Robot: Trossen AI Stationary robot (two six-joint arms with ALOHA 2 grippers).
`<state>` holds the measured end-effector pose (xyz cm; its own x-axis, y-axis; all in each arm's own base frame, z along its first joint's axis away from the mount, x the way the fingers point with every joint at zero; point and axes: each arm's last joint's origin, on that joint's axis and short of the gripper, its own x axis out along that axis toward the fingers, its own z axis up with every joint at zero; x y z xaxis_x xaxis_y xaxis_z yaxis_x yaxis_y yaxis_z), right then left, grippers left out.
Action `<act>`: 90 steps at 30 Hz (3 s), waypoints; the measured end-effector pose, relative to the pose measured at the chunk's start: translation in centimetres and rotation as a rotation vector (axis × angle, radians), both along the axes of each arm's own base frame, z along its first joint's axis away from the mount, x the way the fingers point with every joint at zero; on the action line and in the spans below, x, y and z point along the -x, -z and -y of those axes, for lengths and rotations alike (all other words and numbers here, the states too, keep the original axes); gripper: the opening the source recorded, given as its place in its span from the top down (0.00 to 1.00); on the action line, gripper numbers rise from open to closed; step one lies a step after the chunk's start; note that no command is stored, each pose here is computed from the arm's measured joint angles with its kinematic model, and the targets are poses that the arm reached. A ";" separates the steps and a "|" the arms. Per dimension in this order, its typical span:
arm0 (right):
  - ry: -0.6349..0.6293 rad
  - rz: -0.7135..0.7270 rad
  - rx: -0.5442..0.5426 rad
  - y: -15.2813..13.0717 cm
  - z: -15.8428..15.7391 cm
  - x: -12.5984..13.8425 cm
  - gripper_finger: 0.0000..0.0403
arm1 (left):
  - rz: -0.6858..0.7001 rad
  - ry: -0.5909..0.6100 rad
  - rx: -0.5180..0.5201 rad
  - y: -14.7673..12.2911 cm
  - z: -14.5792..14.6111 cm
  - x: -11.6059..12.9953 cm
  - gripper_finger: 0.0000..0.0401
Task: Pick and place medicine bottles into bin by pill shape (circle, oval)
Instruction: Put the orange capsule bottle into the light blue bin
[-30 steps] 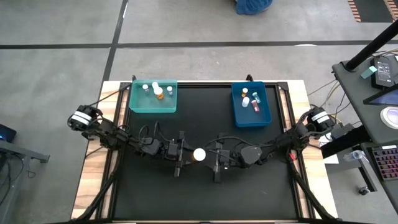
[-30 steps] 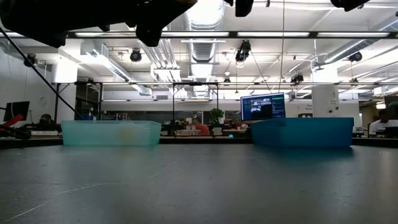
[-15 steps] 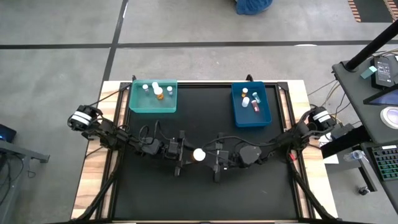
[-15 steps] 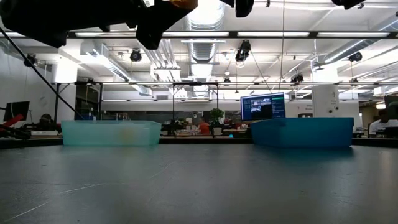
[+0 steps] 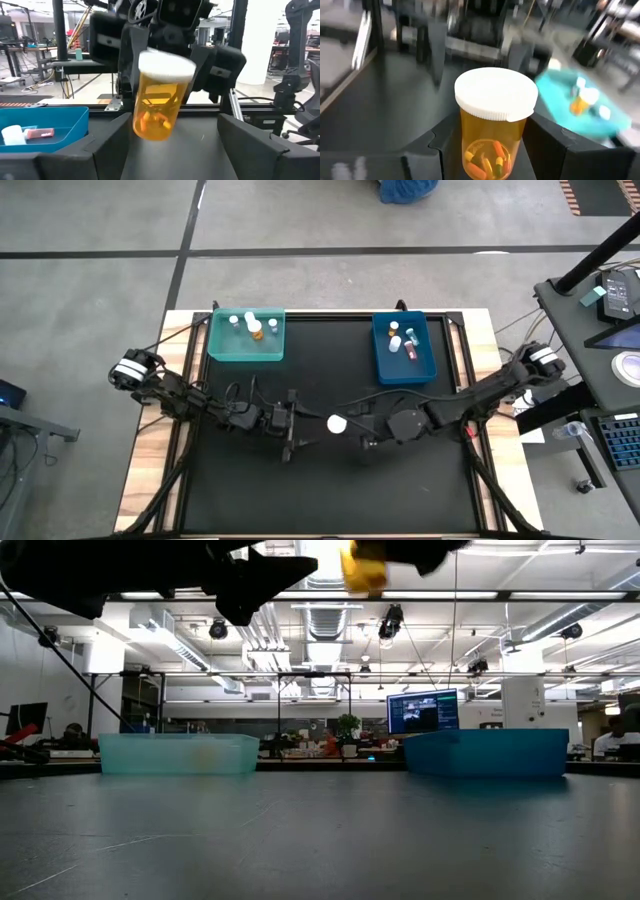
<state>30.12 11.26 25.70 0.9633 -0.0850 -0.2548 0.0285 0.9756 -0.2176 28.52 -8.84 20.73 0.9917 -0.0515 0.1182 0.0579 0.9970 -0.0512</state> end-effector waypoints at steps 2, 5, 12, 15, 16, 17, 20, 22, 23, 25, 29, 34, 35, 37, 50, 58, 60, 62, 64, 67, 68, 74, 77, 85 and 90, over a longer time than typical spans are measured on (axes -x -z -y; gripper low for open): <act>0.010 -0.086 -0.014 0.2 0.3 0.8 0.56 | -0.004 -0.016 -0.001 0.0 0.0 0.0 0.31; 0.034 -0.155 -0.045 0.4 0.7 1.6 0.56 | -0.004 -0.020 -0.001 0.0 -0.1 0.0 0.31; 0.041 -0.182 -0.045 0.7 0.7 1.6 0.56 | 0.012 -0.021 0.003 -0.5 0.0 -0.3 0.31; 0.039 -0.184 -0.040 0.8 0.7 1.6 0.56 | 0.021 -0.021 0.005 -0.7 0.2 -0.7 0.31; 0.040 -0.182 -0.043 0.8 0.6 1.6 0.56 | 0.022 -0.022 0.004 -0.7 0.2 -0.9 0.31; 0.040 -0.181 -0.044 0.8 0.6 1.6 0.56 | 0.024 -0.024 0.001 -0.8 0.3 -1.3 0.31; 0.040 -0.168 -0.050 0.7 0.6 1.5 0.56 | 0.026 -0.039 -0.035 -0.7 0.4 -2.6 0.31; 0.040 -0.169 -0.052 0.6 0.6 1.5 0.56 | 0.027 -0.058 -0.049 -0.7 0.4 -3.7 0.31; 0.041 -0.170 -0.053 0.7 0.6 1.5 0.56 | 0.029 -0.077 -0.050 -0.8 0.3 -4.1 0.31; 0.041 -0.170 -0.053 0.7 0.6 1.5 0.56 | 0.036 -0.119 -0.056 -0.9 0.1 -4.9 0.31; 0.042 -0.171 -0.053 0.7 0.6 1.5 0.56 | 0.037 -0.142 -0.060 -0.8 -0.2 -5.7 0.31; 0.044 -0.172 -0.052 0.7 0.6 1.5 0.56 | 0.019 -0.151 -0.061 -0.2 -0.4 -6.3 0.31; 0.045 -0.171 -0.052 0.7 0.6 1.5 0.56 | 0.017 -0.153 -0.061 -0.1 -0.5 -6.4 0.31; 0.044 -0.177 -0.048 0.7 0.6 1.6 0.56 | 0.013 -0.153 -0.062 0.2 -0.4 -6.6 0.31; 0.047 -0.170 -0.053 0.7 0.7 1.5 0.56 | 0.024 -0.144 -0.063 -0.1 -0.3 -6.8 0.45; 0.056 -0.168 -0.059 0.7 0.7 1.5 0.54 | 0.025 -0.143 -0.059 -0.2 -0.3 -6.8 0.54; 0.061 -0.167 -0.067 0.7 0.8 1.5 0.50 | 0.025 -0.145 -0.058 -0.2 -0.3 -6.8 0.54; 0.063 -0.165 -0.070 0.6 0.9 1.5 0.45 | 0.024 -0.156 -0.057 -0.2 -0.3 -6.8 0.53; 0.062 -0.169 -0.066 0.5 1.0 1.6 0.41 | 0.021 -0.185 -0.054 -0.2 -0.4 -6.7 0.52; 0.085 -0.216 -0.081 0.2 1.4 2.6 0.35 | -0.024 -0.253 -0.051 0.1 -0.9 -6.1 0.52; 0.109 -0.227 -0.101 0.0 1.5 3.0 0.33 | -0.047 -0.276 -0.043 0.2 -1.2 -5.9 0.52; 0.309 -0.240 -0.168 -0.3 2.8 5.1 0.33 | -0.197 -0.517 -0.045 -0.6 -3.2 -3.7 0.51; 0.335 -0.234 -0.168 -0.1 3.1 5.6 0.34 | -0.259 -0.688 -0.076 -2.0 -4.8 -1.9 0.51; 0.339 -0.240 -0.151 0.2 3.1 5.7 0.35 | -0.382 -0.993 0.014 -2.8 -10.8 4.2 0.51; 0.336 -0.234 -0.146 0.1 3.2 5.7 0.36 | -0.383 -1.220 0.119 -0.3 -14.7 8.0 0.51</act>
